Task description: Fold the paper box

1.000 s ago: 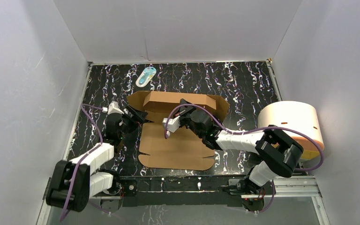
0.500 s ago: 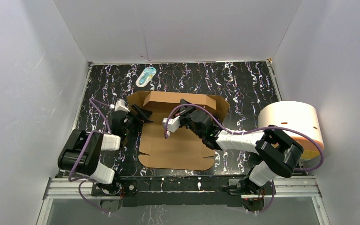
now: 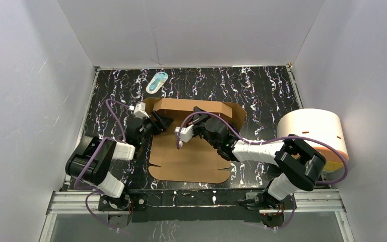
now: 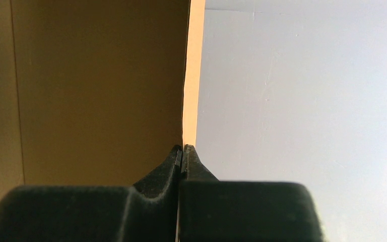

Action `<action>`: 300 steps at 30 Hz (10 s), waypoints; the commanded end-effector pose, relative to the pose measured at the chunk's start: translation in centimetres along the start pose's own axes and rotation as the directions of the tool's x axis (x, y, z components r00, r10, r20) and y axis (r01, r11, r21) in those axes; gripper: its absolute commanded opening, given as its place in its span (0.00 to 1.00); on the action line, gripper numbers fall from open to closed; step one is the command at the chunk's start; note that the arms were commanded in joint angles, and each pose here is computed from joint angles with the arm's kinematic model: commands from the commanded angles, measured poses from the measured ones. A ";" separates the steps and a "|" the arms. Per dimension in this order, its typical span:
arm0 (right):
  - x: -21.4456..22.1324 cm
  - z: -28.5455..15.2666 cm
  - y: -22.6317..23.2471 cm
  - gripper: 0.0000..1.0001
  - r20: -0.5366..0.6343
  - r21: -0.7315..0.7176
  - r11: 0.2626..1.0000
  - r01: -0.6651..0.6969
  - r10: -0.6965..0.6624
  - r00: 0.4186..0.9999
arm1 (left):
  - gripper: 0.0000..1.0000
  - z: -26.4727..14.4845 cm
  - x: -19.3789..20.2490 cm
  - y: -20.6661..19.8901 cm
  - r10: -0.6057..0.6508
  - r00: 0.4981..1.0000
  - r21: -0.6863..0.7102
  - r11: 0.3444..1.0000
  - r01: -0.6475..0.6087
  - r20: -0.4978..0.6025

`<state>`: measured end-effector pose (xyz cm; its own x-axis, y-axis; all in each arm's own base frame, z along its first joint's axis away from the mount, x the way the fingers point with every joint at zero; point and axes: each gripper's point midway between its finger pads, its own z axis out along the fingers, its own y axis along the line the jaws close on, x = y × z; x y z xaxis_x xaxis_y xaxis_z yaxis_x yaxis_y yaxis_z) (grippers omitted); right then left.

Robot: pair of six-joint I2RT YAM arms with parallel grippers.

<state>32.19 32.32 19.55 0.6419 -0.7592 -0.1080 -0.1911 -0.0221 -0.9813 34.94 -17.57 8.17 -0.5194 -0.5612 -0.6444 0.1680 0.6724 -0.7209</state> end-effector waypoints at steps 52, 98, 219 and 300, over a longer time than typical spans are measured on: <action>-1.6 -0.3 -0.8 0.04 0.075 -0.010 0.998 -0.056 0.057 0.996 | 0.75 -8.1 -14.3 -0.5 0.350 0.937 -0.319 0.886 -0.337 -0.016; -1.3 1.4 -3.0 0.02 0.033 0.091 0.995 -0.027 0.024 0.999 | 0.02 -9.1 -13.3 -4.4 0.462 0.869 -0.042 0.878 -0.476 -0.176; 1.7 0.9 -4.7 0.02 -0.043 0.253 0.966 0.059 -0.049 0.998 | 0.72 -1.1 -9.2 0.8 0.341 0.896 0.138 0.939 -0.314 -0.285; -3.5 2.3 -0.7 0.01 0.097 0.020 1.000 -0.010 0.008 0.995 | 0.35 -0.2 -8.4 -2.1 0.517 0.767 -0.336 0.850 -0.407 0.380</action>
<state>33.46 34.33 19.75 0.6480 -0.7590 -0.0632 -0.1253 -0.0244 -0.9918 37.29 -15.33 11.64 -0.1561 -0.2058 -0.9661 0.1760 0.9566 -0.2322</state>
